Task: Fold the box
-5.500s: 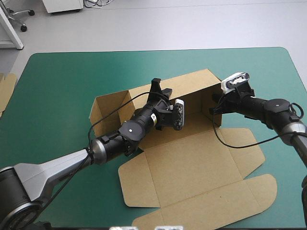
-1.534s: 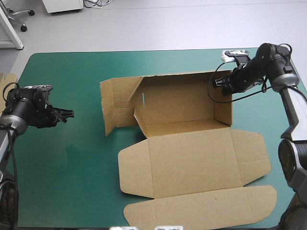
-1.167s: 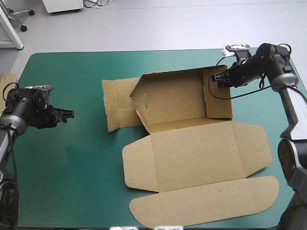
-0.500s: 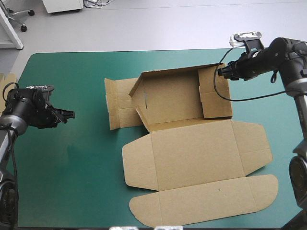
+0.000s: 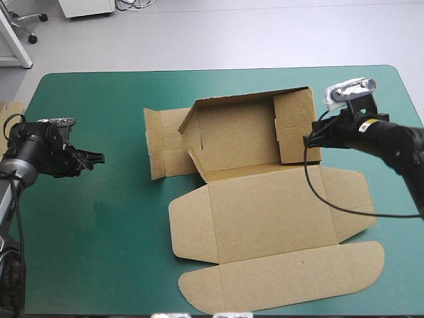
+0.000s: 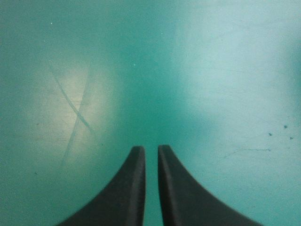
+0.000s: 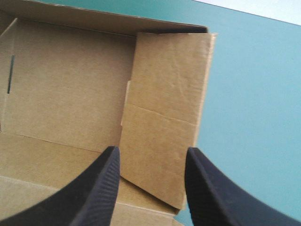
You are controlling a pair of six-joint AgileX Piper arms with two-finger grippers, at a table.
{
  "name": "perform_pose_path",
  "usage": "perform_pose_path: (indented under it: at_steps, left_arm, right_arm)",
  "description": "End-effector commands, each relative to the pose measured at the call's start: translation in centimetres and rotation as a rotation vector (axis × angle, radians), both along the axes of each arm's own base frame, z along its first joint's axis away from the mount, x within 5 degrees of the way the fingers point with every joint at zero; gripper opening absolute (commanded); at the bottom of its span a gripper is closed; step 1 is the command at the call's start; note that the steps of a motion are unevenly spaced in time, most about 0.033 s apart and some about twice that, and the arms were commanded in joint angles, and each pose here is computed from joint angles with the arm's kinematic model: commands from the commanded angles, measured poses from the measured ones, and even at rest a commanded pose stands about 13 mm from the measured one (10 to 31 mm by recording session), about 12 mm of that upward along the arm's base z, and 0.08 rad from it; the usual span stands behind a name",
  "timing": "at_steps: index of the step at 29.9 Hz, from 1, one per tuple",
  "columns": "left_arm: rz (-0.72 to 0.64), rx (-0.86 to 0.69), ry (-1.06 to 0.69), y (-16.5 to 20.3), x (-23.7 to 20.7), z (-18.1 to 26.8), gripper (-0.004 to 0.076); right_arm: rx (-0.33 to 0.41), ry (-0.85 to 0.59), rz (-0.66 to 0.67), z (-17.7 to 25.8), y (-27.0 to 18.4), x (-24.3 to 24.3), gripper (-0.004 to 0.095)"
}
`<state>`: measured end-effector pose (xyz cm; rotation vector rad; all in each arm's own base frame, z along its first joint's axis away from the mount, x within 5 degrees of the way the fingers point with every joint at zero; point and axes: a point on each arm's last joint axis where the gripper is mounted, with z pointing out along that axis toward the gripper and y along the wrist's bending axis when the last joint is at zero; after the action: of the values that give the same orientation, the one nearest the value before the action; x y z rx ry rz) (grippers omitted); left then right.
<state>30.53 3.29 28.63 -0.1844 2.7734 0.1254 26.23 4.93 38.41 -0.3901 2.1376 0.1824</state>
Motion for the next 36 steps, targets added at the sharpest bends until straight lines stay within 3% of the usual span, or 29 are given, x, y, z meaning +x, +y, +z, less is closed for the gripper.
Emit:
perform_pose_path:
  at_steps: [1, 7, 13, 17, 22, 29, 36]
  left_arm:
    - [-0.006, 0.000, -0.089, -0.1, -0.1, 2.1, 0.0068]
    - [-0.005, -0.002, -0.085, -0.2, -0.2, 2.0, 0.0068]
    - [-0.006, -0.002, -0.085, -0.2, -0.2, 2.0, 0.0068]
    - [-0.009, 0.001, -0.082, -0.2, -0.2, 2.0, 0.0068]
    - [-0.009, 0.001, -0.081, -0.2, -0.2, 2.0, 0.0068]
    - [-0.018, 0.004, -0.080, -0.2, -0.2, 2.0, 0.0068]
    - [-0.027, 0.008, -0.080, -0.2, -0.2, 2.0, 0.0068]
  right_arm:
    - [0.025, -0.149, -0.001, -0.4, 0.7, -1.0, 0.0482]
    - [0.008, -0.082, -0.027, -4.0, 0.7, 0.4, 0.0657]
    - [-0.049, -0.062, -0.034, -6.3, 0.9, 3.2, 0.0660]
    - [-0.049, -0.005, -0.042, -8.0, 1.2, 5.2, 0.0641]
    - [-0.021, 0.028, -0.063, -8.6, 1.5, 6.9, 0.0461]
    - [-0.041, 0.066, -0.052, -8.9, 1.6, 7.8, -0.0010]
    - [0.029, 0.150, -0.115, -7.4, 1.1, 8.6, -0.0027]
